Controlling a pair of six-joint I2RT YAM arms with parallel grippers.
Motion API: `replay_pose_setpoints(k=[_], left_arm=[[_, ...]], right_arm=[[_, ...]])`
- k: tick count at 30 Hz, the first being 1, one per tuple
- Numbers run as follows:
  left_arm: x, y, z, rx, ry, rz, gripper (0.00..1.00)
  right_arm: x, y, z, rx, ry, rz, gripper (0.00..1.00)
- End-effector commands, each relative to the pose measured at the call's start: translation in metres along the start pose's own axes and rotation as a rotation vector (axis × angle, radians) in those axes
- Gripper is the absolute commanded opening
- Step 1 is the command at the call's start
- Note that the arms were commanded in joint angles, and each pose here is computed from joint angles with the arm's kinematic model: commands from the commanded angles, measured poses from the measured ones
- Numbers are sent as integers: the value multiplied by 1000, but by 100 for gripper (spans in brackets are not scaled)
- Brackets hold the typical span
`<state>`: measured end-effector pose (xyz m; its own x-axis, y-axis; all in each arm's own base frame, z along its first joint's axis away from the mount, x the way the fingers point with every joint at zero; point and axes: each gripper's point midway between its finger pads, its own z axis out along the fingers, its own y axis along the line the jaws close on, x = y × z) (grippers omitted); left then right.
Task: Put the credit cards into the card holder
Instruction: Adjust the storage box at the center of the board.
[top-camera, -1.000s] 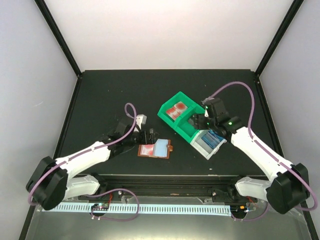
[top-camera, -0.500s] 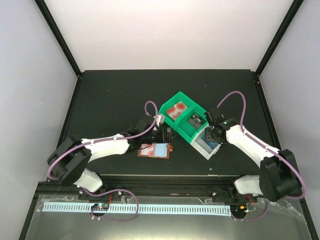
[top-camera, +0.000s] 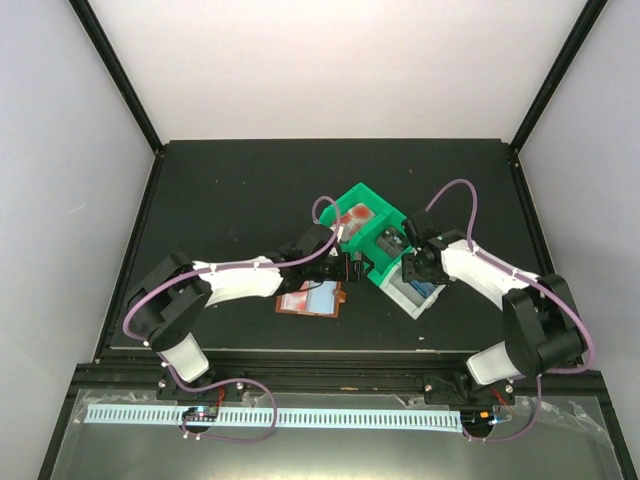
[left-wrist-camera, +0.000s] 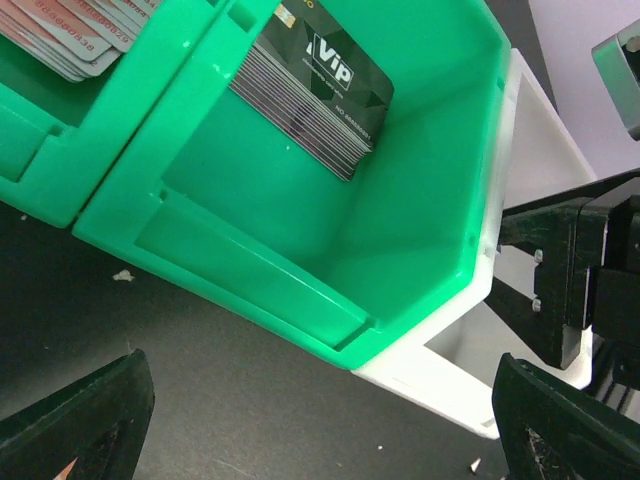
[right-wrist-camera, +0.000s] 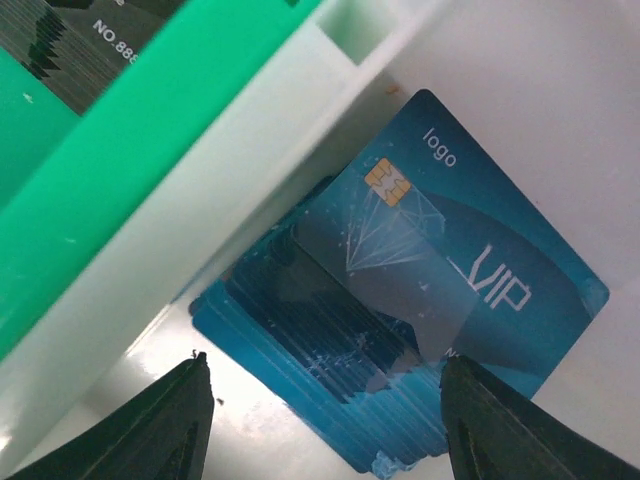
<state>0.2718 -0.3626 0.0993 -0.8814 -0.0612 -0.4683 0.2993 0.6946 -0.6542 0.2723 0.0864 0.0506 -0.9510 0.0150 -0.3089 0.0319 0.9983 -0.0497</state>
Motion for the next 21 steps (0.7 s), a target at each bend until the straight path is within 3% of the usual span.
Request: replay_pose_setpoints(k=[1,12,17,21], left_arm=[[-13,-2,2,-46,-31,28,94],[-28,17,-2,-127,-69,-1,95],[-41,30,-1,-186,-112,-35,96],[-48,33,2,-203,-124,-45,95]], right_arm=[[-27,16,0,-49,-37,-22,63],[-56,60,-10,-170,-66,-114,62],[-66,92,-20,-329,-98,-228,62],[-74,88,-18,-282,-101,-241,62]])
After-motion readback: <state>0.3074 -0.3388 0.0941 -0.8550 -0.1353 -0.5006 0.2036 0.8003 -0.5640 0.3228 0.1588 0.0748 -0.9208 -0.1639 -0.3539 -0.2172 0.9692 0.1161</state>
